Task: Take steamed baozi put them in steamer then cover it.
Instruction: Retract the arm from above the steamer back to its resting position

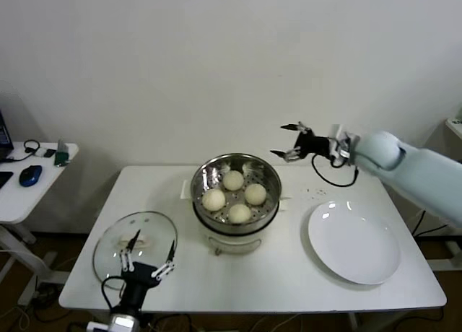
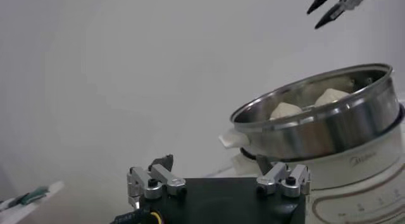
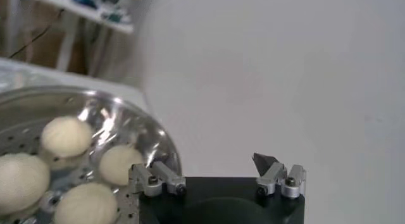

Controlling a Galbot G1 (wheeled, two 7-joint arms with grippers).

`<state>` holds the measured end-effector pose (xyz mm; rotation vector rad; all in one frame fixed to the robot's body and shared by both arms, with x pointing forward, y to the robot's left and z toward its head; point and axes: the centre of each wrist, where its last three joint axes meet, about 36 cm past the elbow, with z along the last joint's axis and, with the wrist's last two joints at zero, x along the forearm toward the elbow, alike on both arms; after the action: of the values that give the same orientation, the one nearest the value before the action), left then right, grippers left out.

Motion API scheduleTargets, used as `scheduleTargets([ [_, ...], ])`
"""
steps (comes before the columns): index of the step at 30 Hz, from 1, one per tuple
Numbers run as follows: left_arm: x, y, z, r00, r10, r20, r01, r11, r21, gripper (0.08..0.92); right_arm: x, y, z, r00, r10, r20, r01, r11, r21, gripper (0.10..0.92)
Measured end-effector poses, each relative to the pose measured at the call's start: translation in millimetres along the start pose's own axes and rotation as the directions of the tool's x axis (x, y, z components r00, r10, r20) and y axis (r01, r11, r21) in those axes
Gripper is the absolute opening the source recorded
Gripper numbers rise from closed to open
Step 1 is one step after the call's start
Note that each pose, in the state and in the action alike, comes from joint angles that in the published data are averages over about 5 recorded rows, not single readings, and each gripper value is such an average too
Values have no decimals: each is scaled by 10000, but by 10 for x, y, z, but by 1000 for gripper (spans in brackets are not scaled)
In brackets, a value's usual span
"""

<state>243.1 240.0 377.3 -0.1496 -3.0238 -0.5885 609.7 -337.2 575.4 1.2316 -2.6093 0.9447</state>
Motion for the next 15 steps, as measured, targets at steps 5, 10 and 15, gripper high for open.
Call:
scheduleTargets([
  [5, 38, 10, -8, 9999, -67, -93, 65, 9997, -224, 823, 307, 250, 309, 9872, 1442, 679, -1395, 9878, -686, 823],
  [10, 33, 58, -33, 9996, -256, -96, 247, 9962, -833, 823, 499, 554, 513, 9589, 2636, 1048, -2469, 9576, -1487, 823],
  [15, 8, 143, -73, 9986, -523, -9, 510, 9776, -2042, 823, 642, 922, 668, 9239, 3620, 1242, -3256, 9140, -2419, 823],
])
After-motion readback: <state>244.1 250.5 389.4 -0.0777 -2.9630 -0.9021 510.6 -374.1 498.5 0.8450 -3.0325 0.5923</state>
